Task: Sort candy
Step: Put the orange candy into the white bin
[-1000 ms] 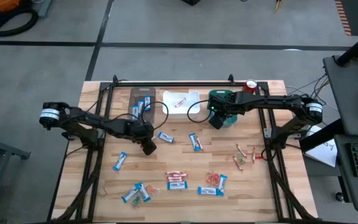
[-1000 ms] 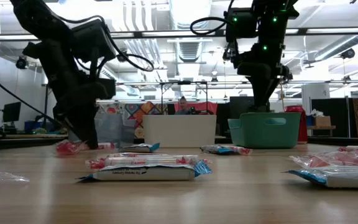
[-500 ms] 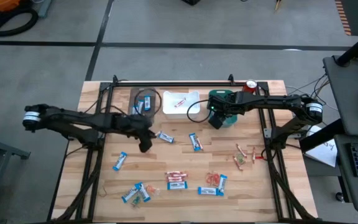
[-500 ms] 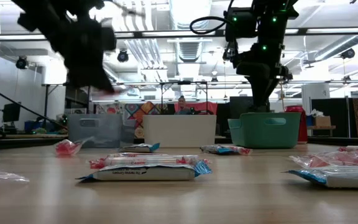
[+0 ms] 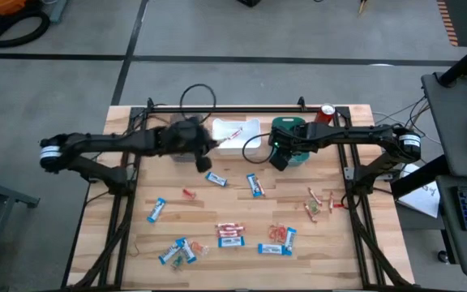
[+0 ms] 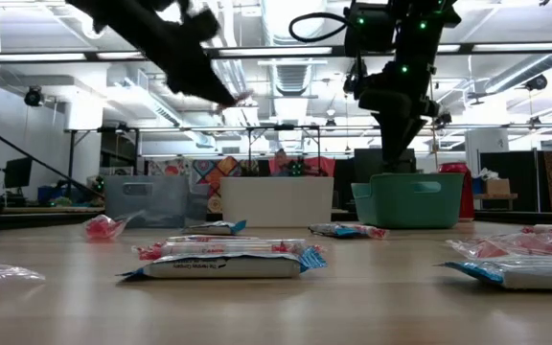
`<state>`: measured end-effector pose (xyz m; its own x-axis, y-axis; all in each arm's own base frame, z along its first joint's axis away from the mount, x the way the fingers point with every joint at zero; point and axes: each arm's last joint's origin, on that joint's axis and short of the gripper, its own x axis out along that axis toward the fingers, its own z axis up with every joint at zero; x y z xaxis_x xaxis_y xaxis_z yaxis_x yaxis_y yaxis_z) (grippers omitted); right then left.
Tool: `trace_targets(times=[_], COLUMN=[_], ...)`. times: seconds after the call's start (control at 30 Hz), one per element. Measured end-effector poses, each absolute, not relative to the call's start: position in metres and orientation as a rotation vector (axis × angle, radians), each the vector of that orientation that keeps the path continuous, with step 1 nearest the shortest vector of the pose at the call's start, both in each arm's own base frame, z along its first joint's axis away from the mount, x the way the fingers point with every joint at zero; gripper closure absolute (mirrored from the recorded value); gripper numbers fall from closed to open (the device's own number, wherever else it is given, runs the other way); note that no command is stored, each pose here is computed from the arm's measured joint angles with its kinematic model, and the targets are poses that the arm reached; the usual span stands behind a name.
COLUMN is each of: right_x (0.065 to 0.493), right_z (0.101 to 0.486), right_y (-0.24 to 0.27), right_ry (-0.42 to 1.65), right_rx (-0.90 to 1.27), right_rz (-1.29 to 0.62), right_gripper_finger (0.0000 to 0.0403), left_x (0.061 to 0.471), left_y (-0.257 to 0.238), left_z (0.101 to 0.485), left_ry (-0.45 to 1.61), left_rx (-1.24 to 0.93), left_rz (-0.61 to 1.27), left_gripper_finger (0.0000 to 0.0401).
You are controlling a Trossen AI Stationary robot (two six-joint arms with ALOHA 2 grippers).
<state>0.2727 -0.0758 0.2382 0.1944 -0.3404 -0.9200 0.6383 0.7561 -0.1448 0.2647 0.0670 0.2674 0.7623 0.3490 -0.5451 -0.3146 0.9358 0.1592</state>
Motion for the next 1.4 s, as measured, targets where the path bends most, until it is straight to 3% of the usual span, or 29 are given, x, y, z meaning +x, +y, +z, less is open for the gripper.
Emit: trace_targets(times=[0.37,0.7,1.03,1.4], right_x=[0.276,0.29,0.298,0.296], right_z=[0.239,0.25,0.262,0.257], right_y=[-0.071,-0.056,-0.021,0.034], right_ry=[1.168,1.042,0.995,1.02], right_rx=[0.291,0.28,0.29,0.468], right_rz=[-0.685,-0.624,-0.537,-0.444], right_gripper_finger=[0.0255,0.0255,0.0255,0.0255], left_x=[0.317,0.326,0.321,0.289], left_y=[0.139,0.147,0.141,0.07], left_z=[0.211,0.21,0.219,0.261], left_ry=[0.811,0.816,0.819,0.627], left_rx=[0.159,0.167,0.145,0.083], left_rz=[0.438,0.441,0.436,0.256], left_gripper_finger=[0.0389,0.0347,0.0278,0.0278])
